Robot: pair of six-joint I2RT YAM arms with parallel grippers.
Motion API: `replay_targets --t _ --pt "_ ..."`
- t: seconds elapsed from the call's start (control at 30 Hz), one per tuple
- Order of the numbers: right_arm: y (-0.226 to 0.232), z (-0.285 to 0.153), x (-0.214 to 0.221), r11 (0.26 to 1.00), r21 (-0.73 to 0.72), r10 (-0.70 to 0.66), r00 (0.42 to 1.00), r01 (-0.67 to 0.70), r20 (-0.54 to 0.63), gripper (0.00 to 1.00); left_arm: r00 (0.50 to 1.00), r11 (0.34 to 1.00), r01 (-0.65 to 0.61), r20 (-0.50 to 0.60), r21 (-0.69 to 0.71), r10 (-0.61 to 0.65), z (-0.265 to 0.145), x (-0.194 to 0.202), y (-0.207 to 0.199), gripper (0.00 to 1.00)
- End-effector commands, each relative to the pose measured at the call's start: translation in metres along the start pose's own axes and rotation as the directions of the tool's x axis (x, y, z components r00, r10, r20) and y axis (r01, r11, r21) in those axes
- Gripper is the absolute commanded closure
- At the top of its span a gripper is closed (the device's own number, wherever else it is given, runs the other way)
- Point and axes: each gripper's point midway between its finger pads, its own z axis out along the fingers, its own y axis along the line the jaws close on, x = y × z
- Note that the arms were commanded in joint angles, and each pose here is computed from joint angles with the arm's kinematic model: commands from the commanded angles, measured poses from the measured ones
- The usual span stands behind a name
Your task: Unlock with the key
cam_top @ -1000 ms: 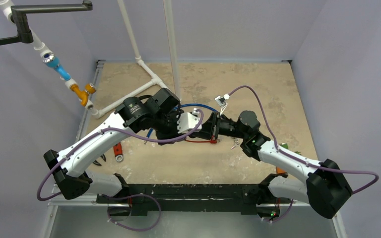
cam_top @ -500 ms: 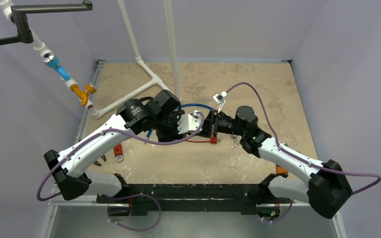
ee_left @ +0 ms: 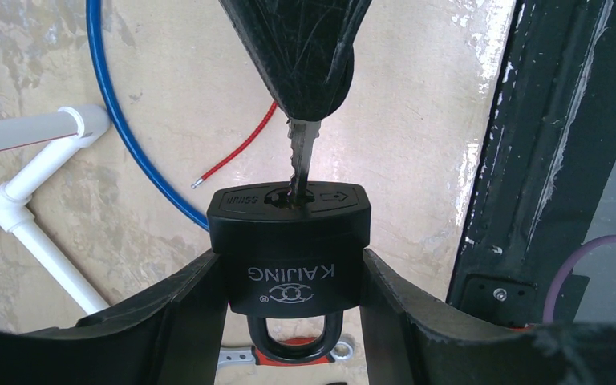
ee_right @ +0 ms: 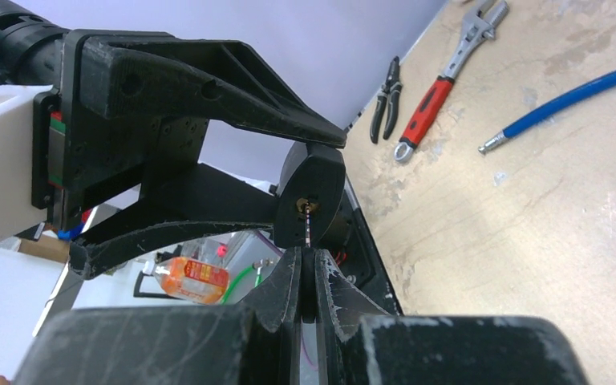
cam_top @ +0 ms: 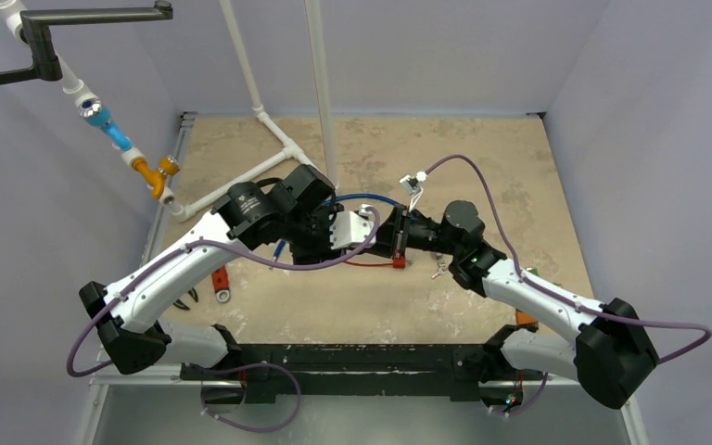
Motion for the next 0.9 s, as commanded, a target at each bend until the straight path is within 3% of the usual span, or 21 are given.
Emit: replay_targets --t 0.0,0.47,0.67,0.87 --pt "0.021 0.002 -0.014 0.994 -0.082 -0.069 0.996 0.074 0.06 1.0 0.968 1.0 -0.026 0.249 -0.006 0.026 -0.026 -0.06 0.003 1.0" --pt "0.03 -0.001 -0.016 0.988 -0.123 -0.083 0.993 0.093 0.087 1.0 0.972 0.999 -0.039 0.231 0.005 0.037 -0.021 -0.051 -0.003 1.0" --pt "0.039 0.004 -0.017 0.976 -0.14 -0.164 0.986 0.165 0.016 1.0 0.954 0.989 -0.121 0.285 0.089 0.091 -0.024 -0.054 -0.022 1.0" --pt "0.029 0.01 -0.018 0.984 -0.108 -0.14 0.99 0.139 0.0 1.0 0.96 0.988 -0.13 0.261 0.087 0.103 -0.019 -0.047 -0.023 1.0"
